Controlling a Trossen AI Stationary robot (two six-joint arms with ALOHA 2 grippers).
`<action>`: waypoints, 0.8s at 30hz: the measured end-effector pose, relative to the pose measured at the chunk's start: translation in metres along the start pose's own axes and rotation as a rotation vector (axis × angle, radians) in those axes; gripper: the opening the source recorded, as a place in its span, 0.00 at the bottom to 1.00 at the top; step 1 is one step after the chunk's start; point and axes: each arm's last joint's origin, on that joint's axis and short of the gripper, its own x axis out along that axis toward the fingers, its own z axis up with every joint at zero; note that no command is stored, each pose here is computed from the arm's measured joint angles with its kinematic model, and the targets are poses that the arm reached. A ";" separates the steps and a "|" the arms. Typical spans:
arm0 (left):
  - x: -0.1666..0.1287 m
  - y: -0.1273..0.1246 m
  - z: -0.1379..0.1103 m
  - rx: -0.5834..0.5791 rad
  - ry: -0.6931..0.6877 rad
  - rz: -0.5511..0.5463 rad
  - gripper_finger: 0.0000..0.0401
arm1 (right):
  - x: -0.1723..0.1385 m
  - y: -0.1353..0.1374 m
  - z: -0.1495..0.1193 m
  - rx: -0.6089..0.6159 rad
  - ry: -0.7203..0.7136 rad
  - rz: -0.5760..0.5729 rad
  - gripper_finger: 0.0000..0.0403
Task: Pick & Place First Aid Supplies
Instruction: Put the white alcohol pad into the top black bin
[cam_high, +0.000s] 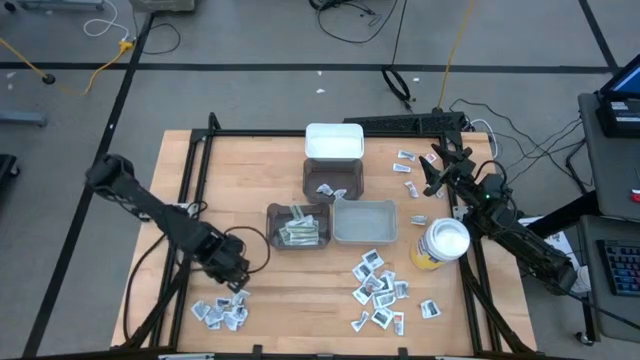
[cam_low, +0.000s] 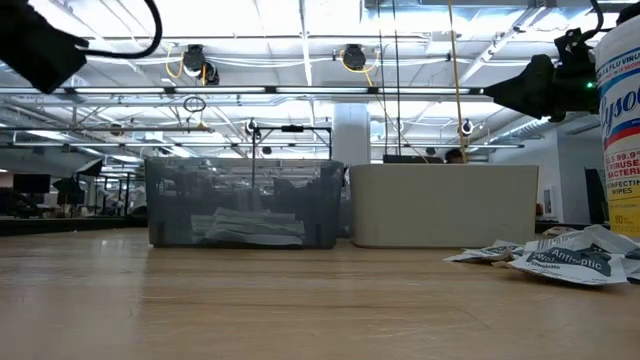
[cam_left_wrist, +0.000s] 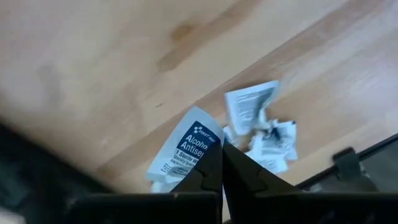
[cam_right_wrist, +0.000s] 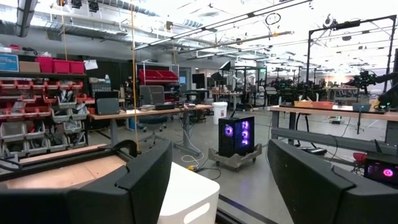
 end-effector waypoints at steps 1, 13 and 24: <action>-0.005 0.002 0.000 0.000 -0.001 0.003 0.01 | 0.000 0.000 0.000 0.000 0.000 0.000 0.65; -0.053 0.002 0.042 0.099 -0.001 0.042 0.00 | 0.000 0.000 0.000 0.000 0.000 0.000 0.65; -0.104 -0.027 0.163 0.275 -0.029 0.116 0.00 | 0.000 0.000 0.000 0.000 0.000 0.000 0.65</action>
